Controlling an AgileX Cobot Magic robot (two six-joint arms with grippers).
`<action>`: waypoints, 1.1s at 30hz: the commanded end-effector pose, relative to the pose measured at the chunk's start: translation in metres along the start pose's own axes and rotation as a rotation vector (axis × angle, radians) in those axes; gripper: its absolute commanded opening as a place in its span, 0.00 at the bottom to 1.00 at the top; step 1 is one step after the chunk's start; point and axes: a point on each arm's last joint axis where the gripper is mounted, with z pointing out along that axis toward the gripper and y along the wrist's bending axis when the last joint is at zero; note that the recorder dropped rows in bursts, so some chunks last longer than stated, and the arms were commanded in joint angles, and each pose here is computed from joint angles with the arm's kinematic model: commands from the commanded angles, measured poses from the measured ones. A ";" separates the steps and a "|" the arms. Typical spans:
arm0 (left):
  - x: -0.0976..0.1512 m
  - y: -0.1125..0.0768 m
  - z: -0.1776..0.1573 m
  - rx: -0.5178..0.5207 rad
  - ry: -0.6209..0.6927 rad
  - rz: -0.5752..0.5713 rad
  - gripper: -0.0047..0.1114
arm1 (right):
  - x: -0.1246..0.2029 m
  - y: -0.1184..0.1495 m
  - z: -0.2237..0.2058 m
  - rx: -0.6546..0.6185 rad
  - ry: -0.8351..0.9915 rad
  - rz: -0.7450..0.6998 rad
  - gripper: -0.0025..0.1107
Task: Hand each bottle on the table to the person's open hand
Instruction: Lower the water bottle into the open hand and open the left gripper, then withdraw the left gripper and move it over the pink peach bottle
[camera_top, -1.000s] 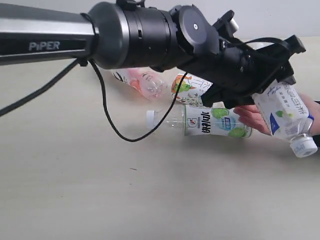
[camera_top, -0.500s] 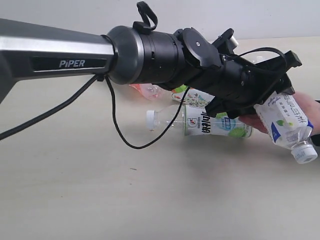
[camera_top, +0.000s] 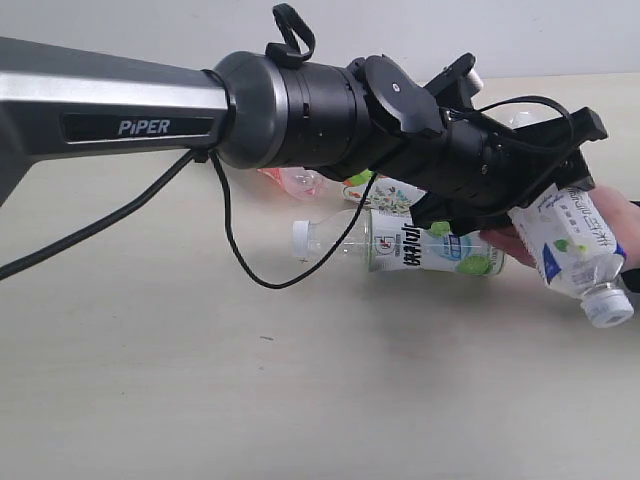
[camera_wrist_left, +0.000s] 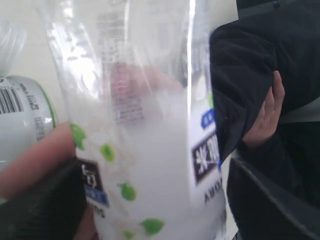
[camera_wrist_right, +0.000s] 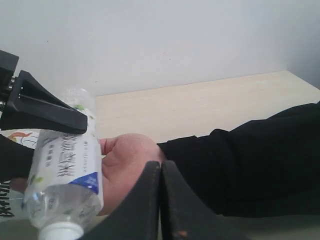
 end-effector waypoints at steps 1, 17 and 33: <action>0.002 -0.002 0.001 0.003 0.004 0.034 0.69 | 0.000 0.000 0.000 -0.003 -0.009 -0.004 0.02; -0.004 -0.019 -0.023 0.038 0.049 0.102 0.70 | 0.000 0.000 0.000 -0.003 -0.009 -0.004 0.02; -0.036 -0.038 -0.125 0.001 0.197 0.403 0.69 | 0.000 0.000 0.000 -0.003 -0.009 -0.004 0.02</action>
